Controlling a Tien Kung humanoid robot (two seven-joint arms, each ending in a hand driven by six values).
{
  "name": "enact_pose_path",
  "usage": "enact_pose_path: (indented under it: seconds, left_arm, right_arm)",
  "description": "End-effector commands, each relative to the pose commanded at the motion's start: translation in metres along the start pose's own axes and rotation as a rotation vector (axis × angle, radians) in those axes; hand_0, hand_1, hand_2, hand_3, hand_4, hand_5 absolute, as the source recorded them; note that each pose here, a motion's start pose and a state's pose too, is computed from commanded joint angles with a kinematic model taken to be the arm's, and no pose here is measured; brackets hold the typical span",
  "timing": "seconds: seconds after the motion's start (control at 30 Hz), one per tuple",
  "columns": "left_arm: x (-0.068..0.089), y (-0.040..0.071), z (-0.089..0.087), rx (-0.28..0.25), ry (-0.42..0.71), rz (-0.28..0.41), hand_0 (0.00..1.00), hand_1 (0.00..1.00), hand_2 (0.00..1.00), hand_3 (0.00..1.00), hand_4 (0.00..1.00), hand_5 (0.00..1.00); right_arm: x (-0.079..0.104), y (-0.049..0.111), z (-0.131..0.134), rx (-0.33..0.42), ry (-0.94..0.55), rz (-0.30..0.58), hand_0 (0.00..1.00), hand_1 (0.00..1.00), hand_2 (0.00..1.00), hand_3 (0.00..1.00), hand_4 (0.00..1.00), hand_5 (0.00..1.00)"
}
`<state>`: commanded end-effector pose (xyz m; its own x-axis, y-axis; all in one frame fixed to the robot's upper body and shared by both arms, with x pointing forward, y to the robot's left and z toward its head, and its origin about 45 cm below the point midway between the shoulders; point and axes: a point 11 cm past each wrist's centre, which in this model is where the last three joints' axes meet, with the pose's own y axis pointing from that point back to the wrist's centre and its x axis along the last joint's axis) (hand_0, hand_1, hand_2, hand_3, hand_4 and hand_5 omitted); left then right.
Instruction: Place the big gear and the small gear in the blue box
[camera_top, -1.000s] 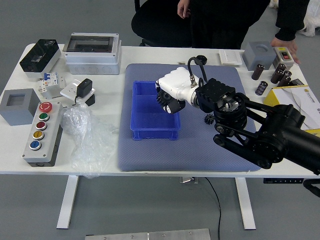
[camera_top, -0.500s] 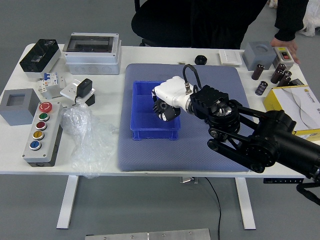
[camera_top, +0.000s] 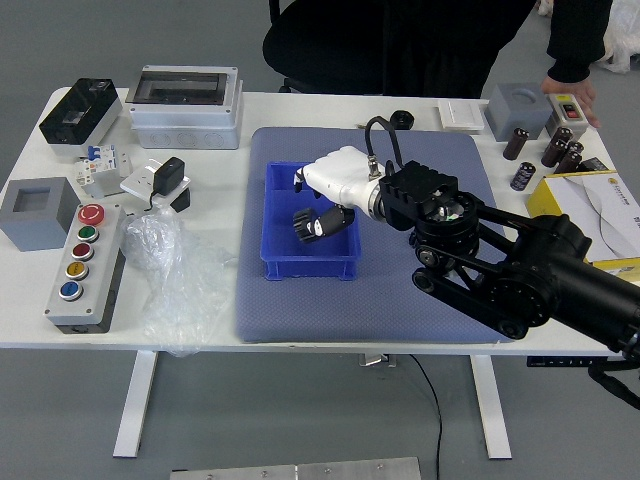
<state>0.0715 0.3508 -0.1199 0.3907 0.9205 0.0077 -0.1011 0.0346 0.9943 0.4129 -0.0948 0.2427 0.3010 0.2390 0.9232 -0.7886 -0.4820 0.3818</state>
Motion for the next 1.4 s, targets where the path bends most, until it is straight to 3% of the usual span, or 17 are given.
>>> enact_pose_path:
  seconds: [0.07,0.1,0.3,0.47,0.5,0.67,0.7,0.87,0.9,1.07,1.1,1.27,1.3,1.4]
  left_arm:
    - [0.0,0.0,0.0,0.0,0.0,0.0,0.858,0.838,0.842,0.85,0.756,0.69]
    - [0.0,0.0,0.0,0.0,0.0,0.0,0.858,0.838,0.842,0.85,0.755,0.689]
    - [0.0,0.0,0.001,-0.003,0.002,0.001,0.858,0.839,0.842,0.85,0.754,0.689]
    - [0.003,0.001,0.001,-0.004,0.009,0.006,0.858,0.839,0.842,0.85,0.754,0.689]
    - [0.003,0.001,0.001,-0.004,0.011,0.007,0.858,0.839,0.842,0.85,0.755,0.69]
    - [0.005,0.001,0.002,-0.007,0.016,0.01,0.858,0.839,0.842,0.85,0.755,0.69]
    - [0.005,0.001,0.002,-0.008,0.017,0.01,0.858,0.839,0.842,0.85,0.756,0.689]
    - [0.005,0.001,0.003,-0.012,0.02,0.01,0.858,0.839,0.842,0.85,0.756,0.689]
    - [0.005,0.001,0.004,-0.012,0.02,0.011,0.858,0.838,0.842,0.85,0.754,0.689]
    - [0.006,0.001,0.005,-0.016,0.022,0.013,0.858,0.838,0.842,0.85,0.754,0.689]
    - [0.006,0.001,0.005,-0.017,0.022,0.013,0.858,0.839,0.842,0.85,0.755,0.689]
    - [0.005,0.001,0.007,-0.019,0.021,0.012,0.858,0.839,0.842,0.85,0.755,0.689]
    - [0.005,0.001,0.007,-0.02,0.021,0.011,0.858,0.838,0.842,0.849,0.754,0.69]
    - [0.004,0.001,0.008,-0.022,0.02,0.01,0.858,0.838,0.842,0.849,0.754,0.69]
  right_arm:
    - [0.0,0.0,-0.001,0.004,-0.007,-0.004,0.66,0.605,0.741,0.916,0.834,0.525]
    - [0.0,0.0,-0.001,0.004,-0.009,-0.007,0.695,0.643,0.829,0.988,0.88,0.568]
    - [0.006,0.004,0.007,-0.009,-0.005,0.009,0.703,0.648,0.832,0.964,0.891,0.578]
    - [0.014,0.017,0.032,-0.055,0.017,0.033,0.703,0.648,0.832,0.964,0.891,0.578]
    - [0.016,0.02,0.038,-0.066,0.021,0.036,0.688,0.635,0.805,0.887,0.888,0.581]
    - [0.013,0.034,0.066,-0.125,0.036,0.03,0.688,0.635,0.805,0.887,0.888,0.581]
    - [0.011,0.037,0.071,-0.135,0.037,0.026,0.678,0.622,0.766,0.788,0.874,0.566]
    - [-0.005,0.048,0.094,-0.187,0.032,-0.005,0.678,0.622,0.766,0.788,0.874,0.566]
    - [-0.008,0.05,0.098,-0.195,0.032,-0.012,0.667,0.616,0.748,0.723,0.841,0.516]
    - [-0.033,0.057,0.114,-0.227,0.03,-0.065,0.667,0.616,0.748,0.723,0.841,0.516]
    - [-0.037,0.058,0.116,-0.229,0.03,-0.074,0.667,0.615,0.754,0.709,0.799,0.414]
    - [-0.06,0.059,0.12,-0.236,0.031,-0.134,0.667,0.615,0.754,0.709,0.799,0.414]
    - [-0.064,0.059,0.121,-0.237,0.032,-0.145,0.659,0.609,0.756,0.738,0.767,0.299]
    - [-0.075,0.058,0.121,-0.237,0.033,-0.174,0.659,0.609,0.756,0.738,0.767,0.299]
